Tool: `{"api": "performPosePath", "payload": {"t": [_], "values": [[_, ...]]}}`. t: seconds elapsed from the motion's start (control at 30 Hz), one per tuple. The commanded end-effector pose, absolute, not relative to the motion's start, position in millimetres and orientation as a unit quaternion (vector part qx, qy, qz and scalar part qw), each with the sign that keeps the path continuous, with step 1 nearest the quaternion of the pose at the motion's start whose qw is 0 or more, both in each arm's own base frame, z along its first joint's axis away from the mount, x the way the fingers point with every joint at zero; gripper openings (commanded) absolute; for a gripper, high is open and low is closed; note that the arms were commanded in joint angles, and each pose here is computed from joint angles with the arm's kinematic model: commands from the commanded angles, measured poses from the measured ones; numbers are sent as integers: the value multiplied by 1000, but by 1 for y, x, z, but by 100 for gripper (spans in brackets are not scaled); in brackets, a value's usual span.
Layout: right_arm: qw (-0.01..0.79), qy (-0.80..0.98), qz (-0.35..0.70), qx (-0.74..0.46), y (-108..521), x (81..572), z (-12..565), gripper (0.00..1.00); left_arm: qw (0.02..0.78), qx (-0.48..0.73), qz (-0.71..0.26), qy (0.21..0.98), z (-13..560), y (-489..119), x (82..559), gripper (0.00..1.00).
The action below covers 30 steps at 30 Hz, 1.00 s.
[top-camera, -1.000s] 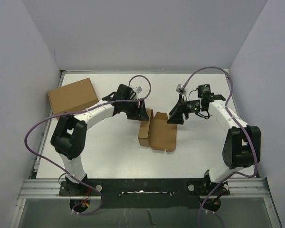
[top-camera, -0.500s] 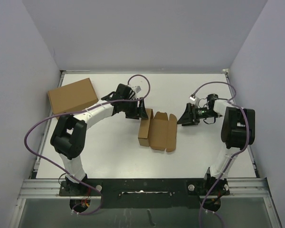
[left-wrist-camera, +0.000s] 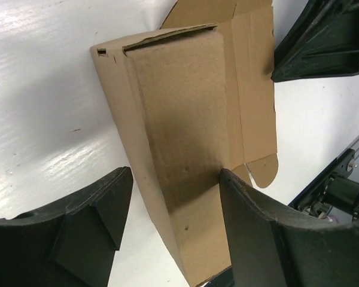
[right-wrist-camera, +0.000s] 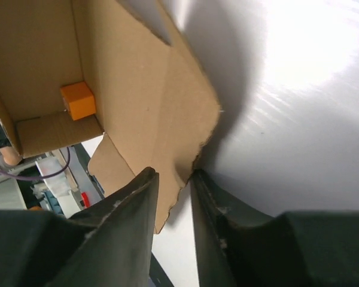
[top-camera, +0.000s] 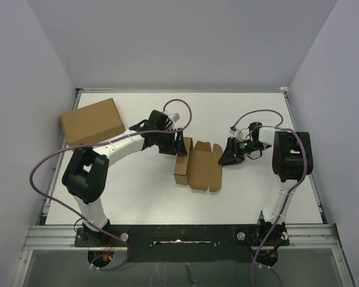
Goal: Fold the paper box
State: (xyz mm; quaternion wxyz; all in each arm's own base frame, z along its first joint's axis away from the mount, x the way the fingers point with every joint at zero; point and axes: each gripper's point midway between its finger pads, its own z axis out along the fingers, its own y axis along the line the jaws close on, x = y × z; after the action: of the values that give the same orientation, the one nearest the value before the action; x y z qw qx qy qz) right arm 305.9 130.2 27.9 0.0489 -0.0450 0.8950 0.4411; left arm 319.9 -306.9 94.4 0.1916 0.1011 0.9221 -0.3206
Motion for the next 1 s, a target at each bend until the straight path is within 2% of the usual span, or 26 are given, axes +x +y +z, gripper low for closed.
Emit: {"api": "performPosePath", "payload": {"t": [0.0, 0.13, 0.17, 0.43, 0.5, 0.97], "values": [[49, 904, 423, -38, 129, 314, 20, 21, 242, 116, -340, 901, 131, -311, 323, 58], [47, 904, 423, -39, 130, 317, 17, 1, 241, 116, -340, 901, 132, -311, 321, 58], [49, 904, 423, -41, 130, 319, 18, 0, 243, 115, -340, 901, 133, -310, 321, 58], [134, 907, 384, -111, 125, 348, 59, 0, 260, 105, -352, 893, 146, -304, 318, 60], [153, 907, 369, -135, 123, 356, 70, 0, 269, 99, -357, 889, 152, -300, 317, 63], [177, 886, 216, -369, 142, 396, 136, 0, 384, 26, -357, 851, 199, -214, 318, 69]]}}
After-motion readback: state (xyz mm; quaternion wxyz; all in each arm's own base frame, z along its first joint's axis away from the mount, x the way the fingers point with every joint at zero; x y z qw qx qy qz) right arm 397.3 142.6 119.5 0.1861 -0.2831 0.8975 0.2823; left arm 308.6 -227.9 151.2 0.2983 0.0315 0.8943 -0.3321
